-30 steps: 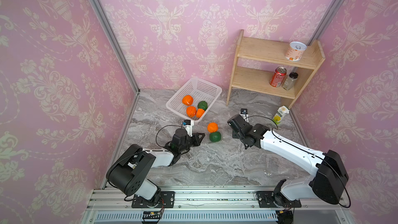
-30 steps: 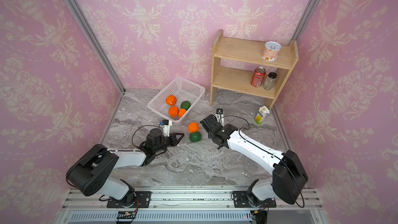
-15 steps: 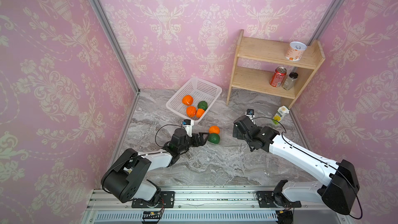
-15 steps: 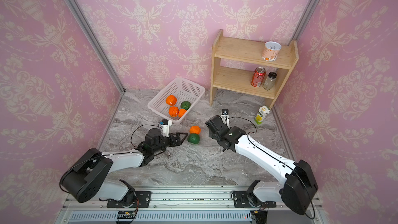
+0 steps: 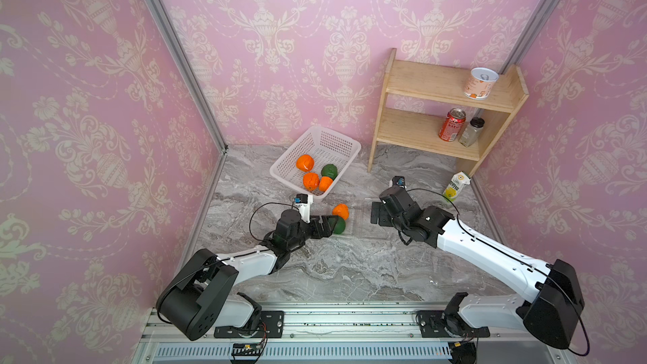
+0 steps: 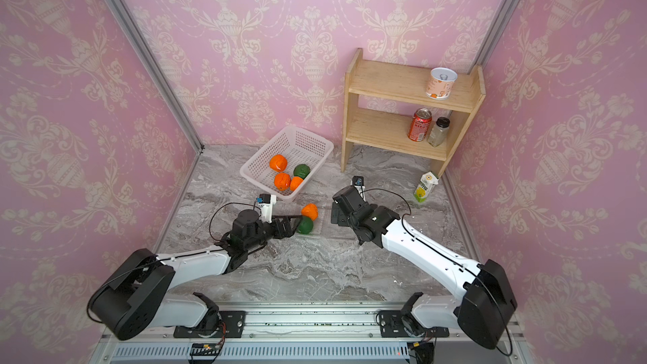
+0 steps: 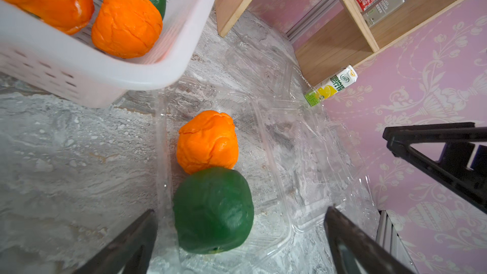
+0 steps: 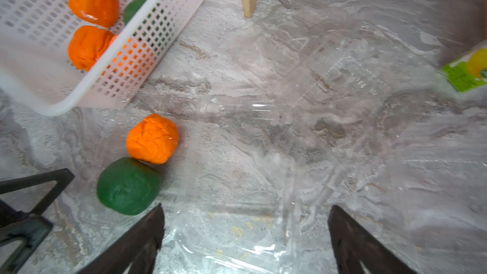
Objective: Take oranges out of containers
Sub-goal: Pick up the orange from the packing box.
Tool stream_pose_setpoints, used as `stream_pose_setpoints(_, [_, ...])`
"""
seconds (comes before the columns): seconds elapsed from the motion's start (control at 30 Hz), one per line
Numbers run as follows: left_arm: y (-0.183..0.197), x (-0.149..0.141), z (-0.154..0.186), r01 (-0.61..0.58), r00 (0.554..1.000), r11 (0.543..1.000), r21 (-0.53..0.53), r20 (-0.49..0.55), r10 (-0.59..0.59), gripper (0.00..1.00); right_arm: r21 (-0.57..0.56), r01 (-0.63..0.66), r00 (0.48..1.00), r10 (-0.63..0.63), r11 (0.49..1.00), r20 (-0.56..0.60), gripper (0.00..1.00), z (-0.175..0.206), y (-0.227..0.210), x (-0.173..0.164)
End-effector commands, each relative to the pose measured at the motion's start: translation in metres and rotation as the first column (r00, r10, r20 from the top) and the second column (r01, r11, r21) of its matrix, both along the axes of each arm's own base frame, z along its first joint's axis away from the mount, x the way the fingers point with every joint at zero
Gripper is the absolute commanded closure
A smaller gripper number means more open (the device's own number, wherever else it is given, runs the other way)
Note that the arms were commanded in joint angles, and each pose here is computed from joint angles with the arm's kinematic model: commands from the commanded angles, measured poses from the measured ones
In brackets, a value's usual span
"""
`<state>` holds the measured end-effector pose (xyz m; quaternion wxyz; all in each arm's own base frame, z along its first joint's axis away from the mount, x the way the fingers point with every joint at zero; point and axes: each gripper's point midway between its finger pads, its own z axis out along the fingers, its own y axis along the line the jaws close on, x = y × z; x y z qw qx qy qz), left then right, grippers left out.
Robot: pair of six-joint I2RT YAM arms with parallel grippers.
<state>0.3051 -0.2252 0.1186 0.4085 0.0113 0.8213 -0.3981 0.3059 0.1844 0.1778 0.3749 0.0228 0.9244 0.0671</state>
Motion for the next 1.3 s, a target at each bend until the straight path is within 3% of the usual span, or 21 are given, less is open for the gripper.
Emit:
stream_pose_setpoints(0.0, [0.014, 0.000, 0.005, -0.054, 0.997, 0.997, 0.063, 0.057, 0.050, 0.01, 0.074, -0.145, 0.989, 0.146, 0.987, -0.003, 0.03, -0.005, 0.051, -0.001])
stream_pose_setpoints(0.13, [0.024, -0.001, 0.012, -0.084, 0.993, 0.990, 0.110, 0.090, 0.074, 0.01, 0.078, -0.250, 0.964, 0.255, 0.965, -0.074, 0.05, -0.026, 0.096, 0.005])
stream_pose_setpoints(0.33, [0.042, -0.003, 0.023, -0.152, 0.981, 0.977, 0.148, 0.147, 0.131, 0.01, 0.140, -0.298, 0.939, 0.316, 0.944, -0.135, 0.19, -0.047, 0.133, 0.014])
stream_pose_setpoints(0.87, [0.048, -0.002, 0.025, -0.178, 0.972, 0.969, 0.169, 0.181, 0.147, 0.01, -0.042, -0.263, 0.924, 0.239, 0.964, -0.298, 0.24, -0.105, 0.129, -0.002])
stream_pose_setpoints(1.27, [0.054, -0.003, 0.026, -0.204, 0.967, 0.965, 0.165, 0.190, 0.172, 0.01, -0.006, -0.233, 0.946, 0.225, 0.972, -0.232, 0.45, -0.099, 0.137, 0.011])
